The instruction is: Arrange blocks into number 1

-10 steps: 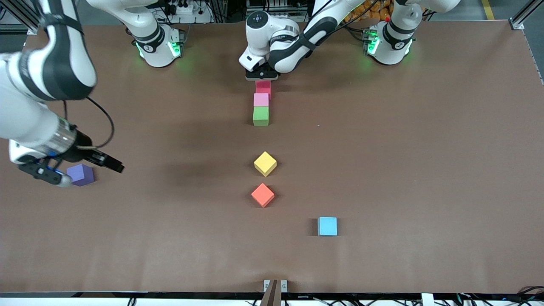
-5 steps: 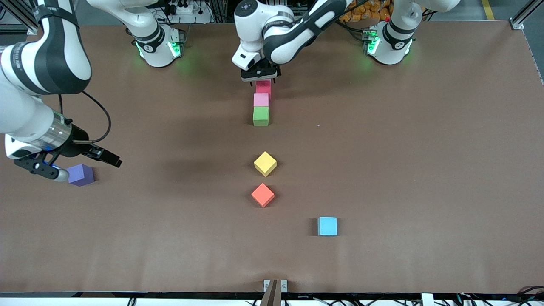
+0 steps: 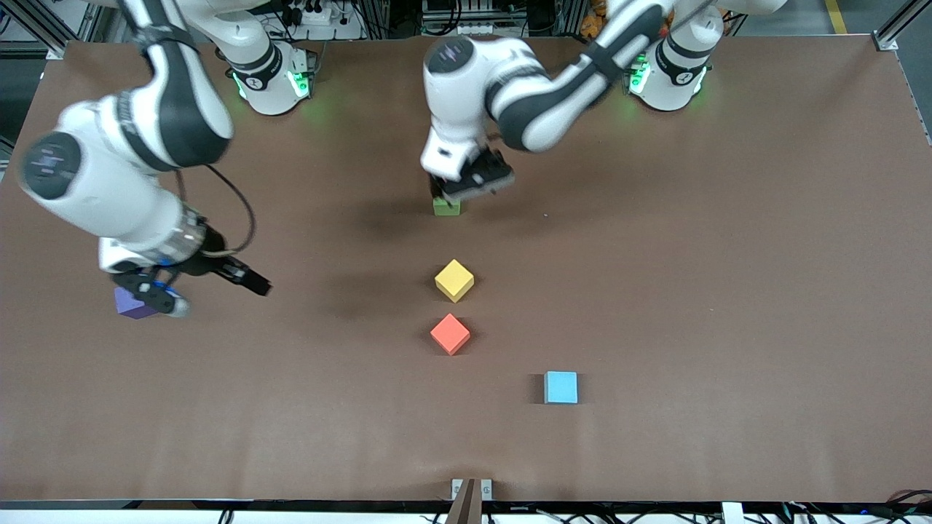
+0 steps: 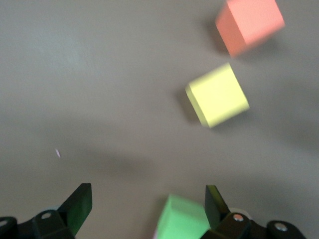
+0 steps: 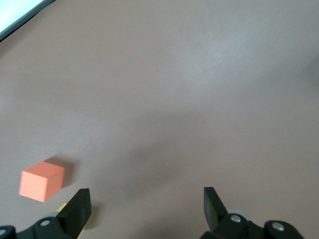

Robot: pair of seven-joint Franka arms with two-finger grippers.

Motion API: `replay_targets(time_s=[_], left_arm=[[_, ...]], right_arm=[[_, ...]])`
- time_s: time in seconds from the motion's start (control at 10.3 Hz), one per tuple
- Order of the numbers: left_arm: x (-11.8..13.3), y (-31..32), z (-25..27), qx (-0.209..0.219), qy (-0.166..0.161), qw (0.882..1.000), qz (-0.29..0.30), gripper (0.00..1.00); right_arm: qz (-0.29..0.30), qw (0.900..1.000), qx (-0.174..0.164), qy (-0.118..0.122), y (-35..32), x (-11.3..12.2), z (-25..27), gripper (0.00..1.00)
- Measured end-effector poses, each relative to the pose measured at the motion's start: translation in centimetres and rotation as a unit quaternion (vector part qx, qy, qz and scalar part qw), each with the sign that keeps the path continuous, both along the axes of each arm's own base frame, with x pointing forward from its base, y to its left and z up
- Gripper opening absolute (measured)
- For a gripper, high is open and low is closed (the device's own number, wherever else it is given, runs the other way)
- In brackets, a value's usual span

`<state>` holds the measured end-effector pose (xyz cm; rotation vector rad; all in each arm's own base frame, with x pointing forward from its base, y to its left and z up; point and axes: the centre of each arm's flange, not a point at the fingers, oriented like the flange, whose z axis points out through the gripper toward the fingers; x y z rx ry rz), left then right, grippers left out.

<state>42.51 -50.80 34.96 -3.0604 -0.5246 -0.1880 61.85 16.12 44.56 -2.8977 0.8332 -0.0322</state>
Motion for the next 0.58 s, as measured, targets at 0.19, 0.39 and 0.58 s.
replay_targets(time_s=[0.19,0.39,0.58], left_arm=[[7.4,6.6,0.6,0.002,-0.001,1.0,0.01,1.0],[13.6,14.2,1.3,0.006,-0.002,1.0,0.009,1.0],[17.8,21.1,1.6,0.012,0.0,1.0,-0.004,1.0]], right_arm=[[-0.045,0.999,0.003,-0.002,5.3,0.0,-3.4,1.0],[-0.088,0.996,-0.023,-0.003,10.3,-0.8,-8.0,1.0],[-0.118,0.993,-0.022,-0.009,15.2,-1.6,-10.9,1.0]])
